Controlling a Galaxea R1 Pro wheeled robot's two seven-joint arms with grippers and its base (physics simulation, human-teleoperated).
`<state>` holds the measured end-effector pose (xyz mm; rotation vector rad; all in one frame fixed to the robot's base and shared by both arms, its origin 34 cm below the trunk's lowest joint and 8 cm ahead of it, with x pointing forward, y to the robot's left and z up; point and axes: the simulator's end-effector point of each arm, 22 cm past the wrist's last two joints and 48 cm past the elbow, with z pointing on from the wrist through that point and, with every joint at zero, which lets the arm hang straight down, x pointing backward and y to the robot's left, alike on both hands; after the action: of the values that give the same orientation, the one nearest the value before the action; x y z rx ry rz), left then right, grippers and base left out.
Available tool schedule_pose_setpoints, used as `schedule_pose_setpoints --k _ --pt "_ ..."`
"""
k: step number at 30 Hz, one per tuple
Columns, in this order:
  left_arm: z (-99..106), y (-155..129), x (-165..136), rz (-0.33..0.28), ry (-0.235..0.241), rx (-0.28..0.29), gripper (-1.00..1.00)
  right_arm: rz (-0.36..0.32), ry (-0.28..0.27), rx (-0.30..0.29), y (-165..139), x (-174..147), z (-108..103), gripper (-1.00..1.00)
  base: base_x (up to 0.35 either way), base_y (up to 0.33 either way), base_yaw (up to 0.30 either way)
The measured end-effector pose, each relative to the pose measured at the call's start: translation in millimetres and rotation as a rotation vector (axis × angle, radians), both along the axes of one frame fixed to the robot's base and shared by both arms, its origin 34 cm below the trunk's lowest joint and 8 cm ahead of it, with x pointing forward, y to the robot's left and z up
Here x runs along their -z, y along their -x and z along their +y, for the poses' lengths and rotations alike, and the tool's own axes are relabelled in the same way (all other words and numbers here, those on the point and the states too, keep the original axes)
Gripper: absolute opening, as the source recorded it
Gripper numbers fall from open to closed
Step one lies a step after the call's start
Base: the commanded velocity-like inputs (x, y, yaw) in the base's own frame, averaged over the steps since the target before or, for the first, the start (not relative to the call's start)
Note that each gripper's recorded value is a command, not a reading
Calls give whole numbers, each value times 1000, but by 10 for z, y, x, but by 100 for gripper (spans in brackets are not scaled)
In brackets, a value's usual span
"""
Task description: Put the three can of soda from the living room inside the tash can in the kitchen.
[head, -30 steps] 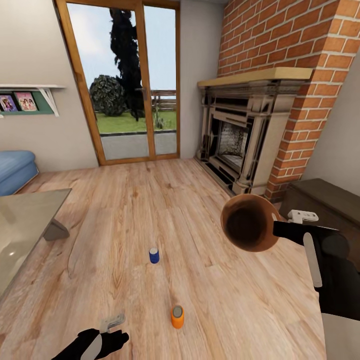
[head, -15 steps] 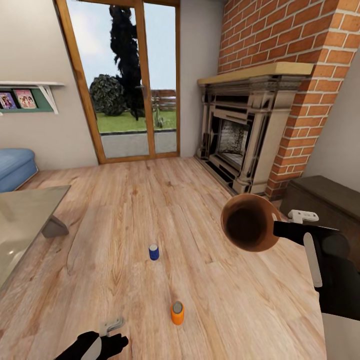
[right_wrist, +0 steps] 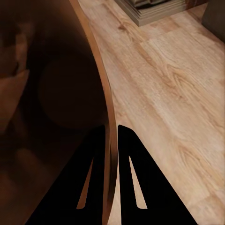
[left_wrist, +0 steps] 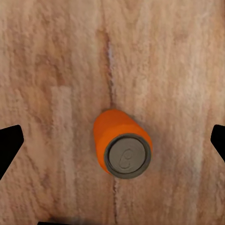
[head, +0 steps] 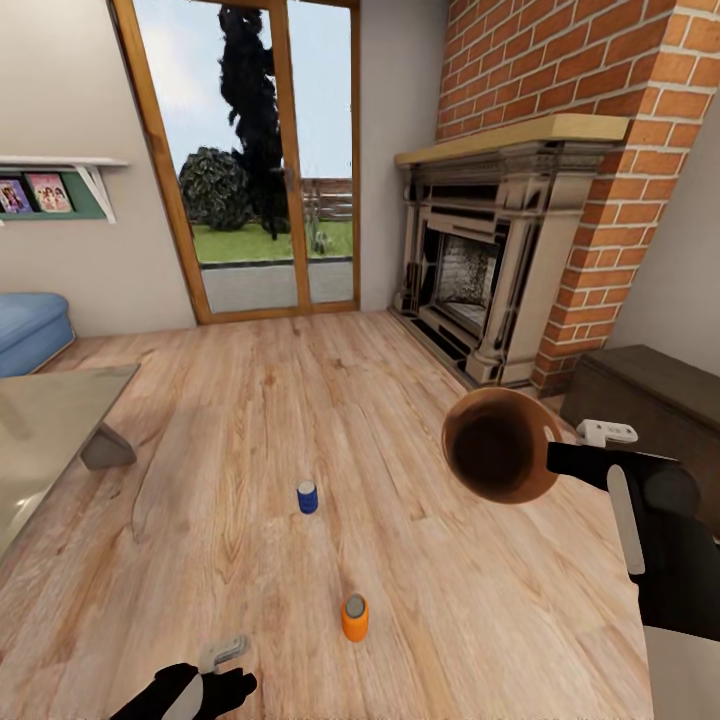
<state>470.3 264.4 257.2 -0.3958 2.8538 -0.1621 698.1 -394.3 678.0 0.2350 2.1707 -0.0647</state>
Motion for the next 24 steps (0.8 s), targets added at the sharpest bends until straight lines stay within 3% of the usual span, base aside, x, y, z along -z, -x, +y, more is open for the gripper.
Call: schedule_pose_setpoints --k 17,24 --pt "-102 38 137 1 11 4 100 -1 1 1 34 128 -3 -100 0 0 0" --pt "-252 43 138 1 29 11 100 -1 0 0 33 127 -1 -100 0 0 0"
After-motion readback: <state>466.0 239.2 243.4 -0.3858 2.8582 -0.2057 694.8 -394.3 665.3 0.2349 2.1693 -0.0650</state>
